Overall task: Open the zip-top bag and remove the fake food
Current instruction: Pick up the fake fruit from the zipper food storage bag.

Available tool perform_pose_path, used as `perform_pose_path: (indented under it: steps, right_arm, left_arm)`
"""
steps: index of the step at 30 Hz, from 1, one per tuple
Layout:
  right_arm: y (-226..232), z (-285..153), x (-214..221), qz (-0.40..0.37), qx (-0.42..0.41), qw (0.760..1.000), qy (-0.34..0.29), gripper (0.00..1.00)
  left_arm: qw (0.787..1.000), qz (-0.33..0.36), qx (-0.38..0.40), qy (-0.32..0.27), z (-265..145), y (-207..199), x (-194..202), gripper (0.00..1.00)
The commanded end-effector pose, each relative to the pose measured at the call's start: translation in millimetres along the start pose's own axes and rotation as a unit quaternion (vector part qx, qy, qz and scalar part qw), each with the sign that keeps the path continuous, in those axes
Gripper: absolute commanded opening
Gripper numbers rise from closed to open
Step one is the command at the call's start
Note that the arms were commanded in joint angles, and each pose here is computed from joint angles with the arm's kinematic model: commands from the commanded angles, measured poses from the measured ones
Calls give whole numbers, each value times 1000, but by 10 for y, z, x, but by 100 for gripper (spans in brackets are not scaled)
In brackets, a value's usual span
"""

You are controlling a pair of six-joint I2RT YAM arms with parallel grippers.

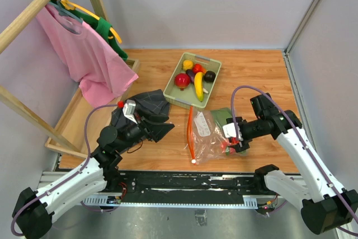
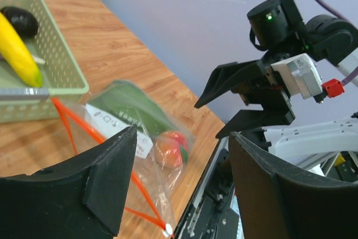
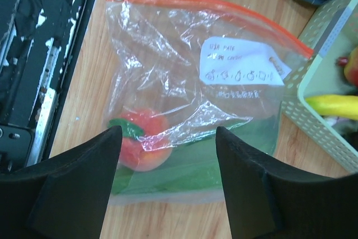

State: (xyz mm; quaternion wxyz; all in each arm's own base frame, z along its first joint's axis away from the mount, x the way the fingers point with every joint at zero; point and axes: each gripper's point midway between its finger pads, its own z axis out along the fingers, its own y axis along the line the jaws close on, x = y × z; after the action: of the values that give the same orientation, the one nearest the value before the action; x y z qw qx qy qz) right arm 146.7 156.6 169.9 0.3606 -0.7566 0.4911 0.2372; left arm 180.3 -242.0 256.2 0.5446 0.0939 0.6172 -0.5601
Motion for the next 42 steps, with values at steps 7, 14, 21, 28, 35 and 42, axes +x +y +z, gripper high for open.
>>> perform_pose_path:
  steps: [7, 14, 21, 28, 35, 42]
  right_arm:
    - [254, 18, 689, 2, -23, 991, 131, 71]
    - [289, 162, 912, -7, -18, 990, 143, 71]
    - [198, 252, 1056, -8, 9, 988, 157, 70]
    - [196, 348, 1096, -10, 10, 988, 157, 67]
    - [170, 381, 1066, -9, 15, 988, 152, 60]
    - [127, 403, 1020, -9, 18, 989, 145, 54]
  left_arm:
    - [997, -58, -31, 41, -194, 248, 421, 45]
    - [991, -91, -63, 82, -203, 425, 692, 41]
    - [981, -97, -113, 124, -198, 666, 989, 35]
    - [973, -91, -127, 168, -39, 739, 1272, 33]
    - [967, -88, -123, 204, 176, 777, 1488, 32]
    - [964, -98, -109, 221, 272, 742, 1626, 32]
